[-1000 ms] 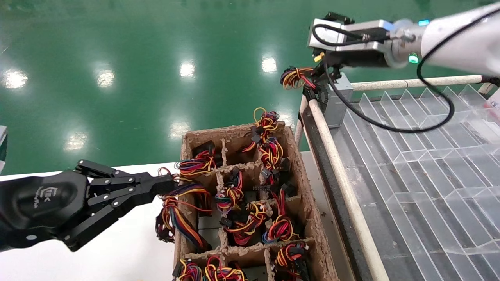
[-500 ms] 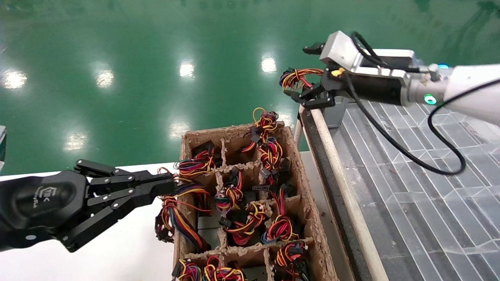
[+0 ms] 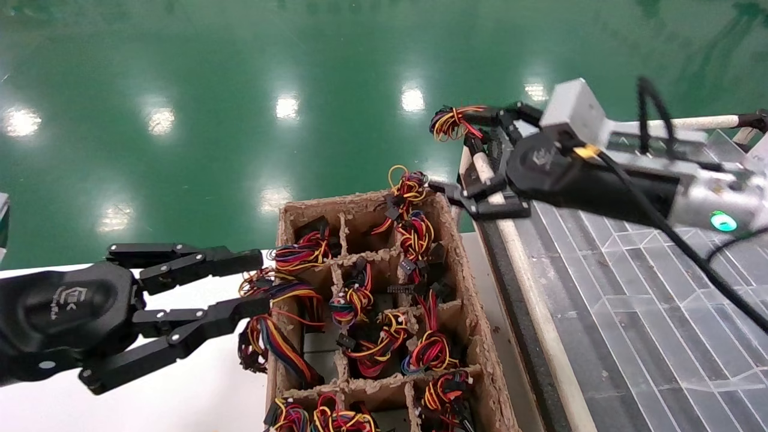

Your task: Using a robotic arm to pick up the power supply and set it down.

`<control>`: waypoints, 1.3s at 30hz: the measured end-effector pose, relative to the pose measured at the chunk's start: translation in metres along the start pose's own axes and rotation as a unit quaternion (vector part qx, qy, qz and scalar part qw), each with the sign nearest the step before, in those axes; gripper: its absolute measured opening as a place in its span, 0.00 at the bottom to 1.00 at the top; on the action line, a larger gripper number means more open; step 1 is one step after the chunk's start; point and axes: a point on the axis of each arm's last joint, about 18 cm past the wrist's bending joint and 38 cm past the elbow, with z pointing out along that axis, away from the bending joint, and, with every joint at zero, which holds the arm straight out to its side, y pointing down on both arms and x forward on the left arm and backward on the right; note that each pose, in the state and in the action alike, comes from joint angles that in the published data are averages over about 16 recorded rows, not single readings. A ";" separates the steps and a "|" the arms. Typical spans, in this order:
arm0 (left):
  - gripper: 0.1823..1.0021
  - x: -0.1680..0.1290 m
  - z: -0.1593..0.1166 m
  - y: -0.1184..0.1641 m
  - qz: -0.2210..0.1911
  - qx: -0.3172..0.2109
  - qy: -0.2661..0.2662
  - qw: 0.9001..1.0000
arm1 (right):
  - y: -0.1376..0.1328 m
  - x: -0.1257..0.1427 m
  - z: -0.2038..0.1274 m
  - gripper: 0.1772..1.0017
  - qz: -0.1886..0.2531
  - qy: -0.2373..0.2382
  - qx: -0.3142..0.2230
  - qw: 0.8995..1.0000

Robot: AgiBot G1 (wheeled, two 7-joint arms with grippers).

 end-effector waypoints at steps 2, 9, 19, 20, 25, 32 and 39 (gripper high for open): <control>0.26 0.000 0.000 0.000 0.000 0.000 0.000 1.000 | -0.001 -0.009 -0.007 1.00 0.014 -0.011 0.011 1.000; 0.44 0.000 0.000 0.000 0.000 0.000 0.000 1.000 | -0.010 -0.045 -0.033 1.00 0.061 -0.056 0.047 0.995; 0.74 0.000 0.000 0.000 0.000 0.000 0.000 1.000 | -0.030 -0.100 -0.072 1.00 0.123 -0.139 0.083 0.979; 0.76 0.000 0.000 0.000 0.000 0.000 0.000 1.000 | -0.032 -0.106 -0.075 1.00 0.129 -0.148 0.086 0.977; 0.87 0.000 0.000 0.000 0.000 0.000 0.000 1.000 | -0.042 -0.128 -0.090 1.00 0.149 -0.185 0.095 0.967; 0.96 0.000 0.000 0.000 0.000 0.000 0.000 1.000 | -0.048 -0.140 -0.098 1.00 0.160 -0.207 0.099 0.960; 0.99 0.000 0.000 0.000 0.000 0.000 0.000 1.000 | -0.047 -0.138 -0.097 1.00 0.159 -0.203 0.098 0.961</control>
